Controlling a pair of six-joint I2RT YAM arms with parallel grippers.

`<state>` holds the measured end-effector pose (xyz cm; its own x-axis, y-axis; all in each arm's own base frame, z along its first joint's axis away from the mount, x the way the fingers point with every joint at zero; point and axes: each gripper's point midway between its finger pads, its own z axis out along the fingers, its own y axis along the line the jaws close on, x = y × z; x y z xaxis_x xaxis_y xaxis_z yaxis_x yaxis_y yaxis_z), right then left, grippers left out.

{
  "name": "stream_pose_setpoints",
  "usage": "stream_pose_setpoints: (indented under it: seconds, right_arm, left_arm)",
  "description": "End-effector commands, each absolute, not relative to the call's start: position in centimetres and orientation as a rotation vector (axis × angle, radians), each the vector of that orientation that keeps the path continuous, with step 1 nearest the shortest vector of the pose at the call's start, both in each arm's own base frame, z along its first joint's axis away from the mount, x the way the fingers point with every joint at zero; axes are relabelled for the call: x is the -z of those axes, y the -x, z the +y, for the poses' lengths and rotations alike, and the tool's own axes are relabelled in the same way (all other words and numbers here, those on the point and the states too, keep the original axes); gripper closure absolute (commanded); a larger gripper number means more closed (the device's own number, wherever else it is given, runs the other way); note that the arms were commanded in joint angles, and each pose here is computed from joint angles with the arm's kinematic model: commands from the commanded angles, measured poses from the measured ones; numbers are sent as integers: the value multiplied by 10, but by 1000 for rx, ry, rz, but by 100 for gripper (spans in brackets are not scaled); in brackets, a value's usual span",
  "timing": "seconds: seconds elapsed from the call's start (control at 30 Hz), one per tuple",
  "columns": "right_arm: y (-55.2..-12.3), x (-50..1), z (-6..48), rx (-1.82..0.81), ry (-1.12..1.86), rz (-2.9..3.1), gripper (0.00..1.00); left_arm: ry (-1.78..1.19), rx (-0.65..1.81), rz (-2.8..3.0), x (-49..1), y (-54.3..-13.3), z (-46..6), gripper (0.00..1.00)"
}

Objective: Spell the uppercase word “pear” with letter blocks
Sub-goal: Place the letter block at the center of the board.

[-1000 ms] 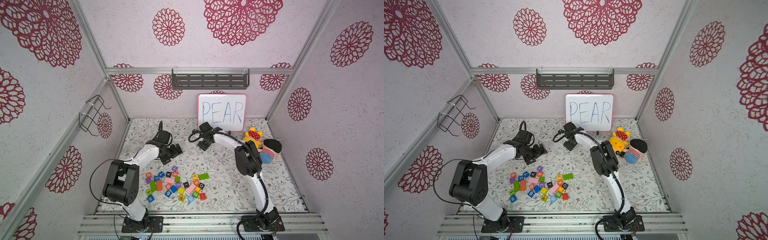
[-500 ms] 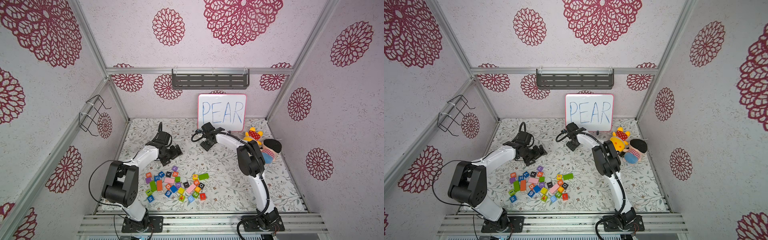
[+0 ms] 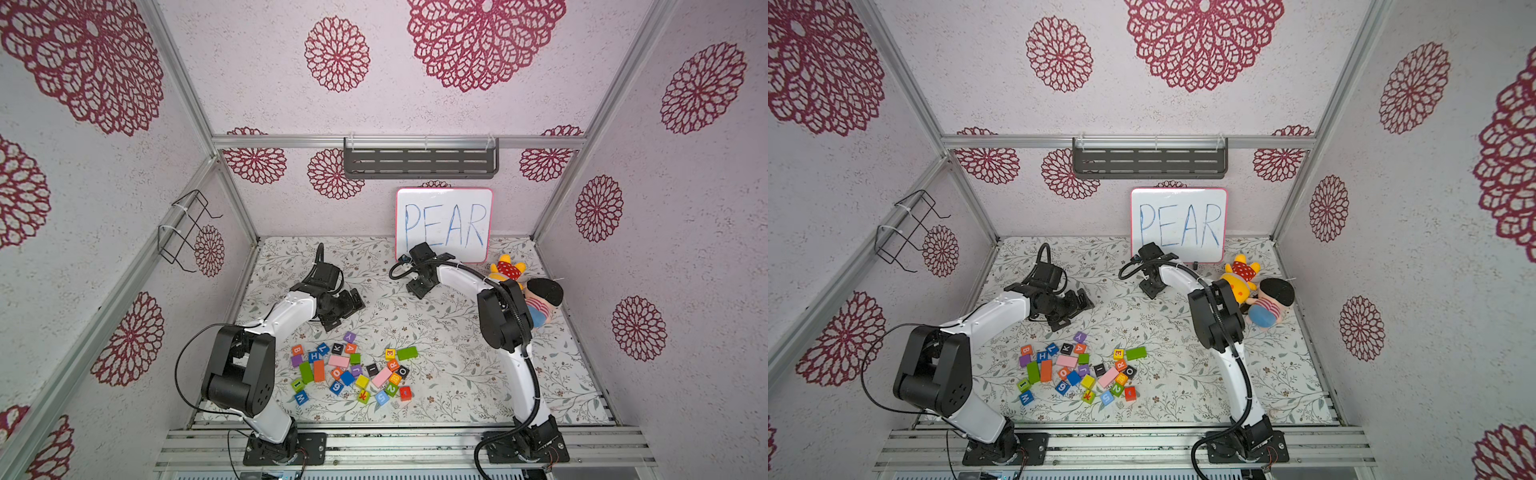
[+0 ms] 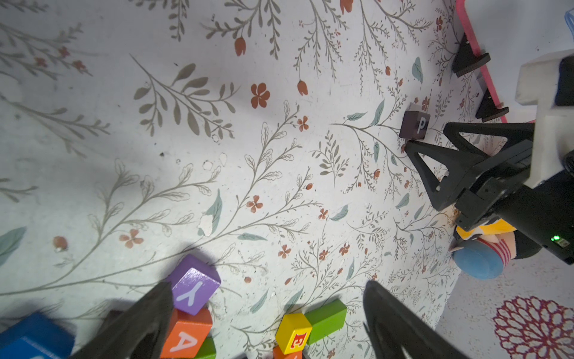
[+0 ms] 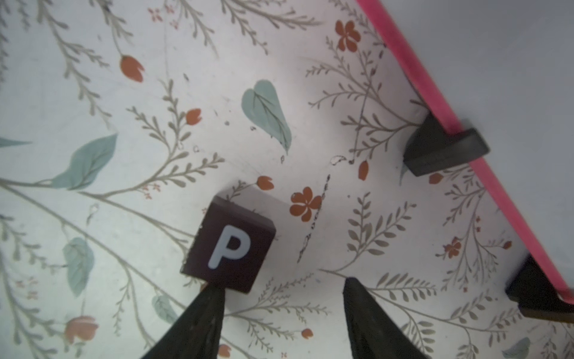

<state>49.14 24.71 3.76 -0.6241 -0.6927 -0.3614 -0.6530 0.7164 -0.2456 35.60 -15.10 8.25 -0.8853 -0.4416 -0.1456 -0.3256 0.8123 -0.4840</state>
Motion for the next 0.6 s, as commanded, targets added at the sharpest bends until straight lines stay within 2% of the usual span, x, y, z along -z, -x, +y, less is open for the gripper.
stream_pose_setpoints:
  seconds: [0.0,0.23,0.43,0.57]
  right_arm:
    - [-494,-67,243,111,956,2468,37]
    - [-481,-74,259,-28,922,2501,38]
    - [-491,-97,264,-178,403,2587,48]
    - [-492,-97,272,-291,183,2599,48]
  left_arm:
    - [581,687,2714,-91,-359,-153,2]
    - [578,688,2717,-89,-358,-153,2]
    - [582,693,2718,-86,-356,-153,2]
    - [581,705,2718,-86,-357,-155,2]
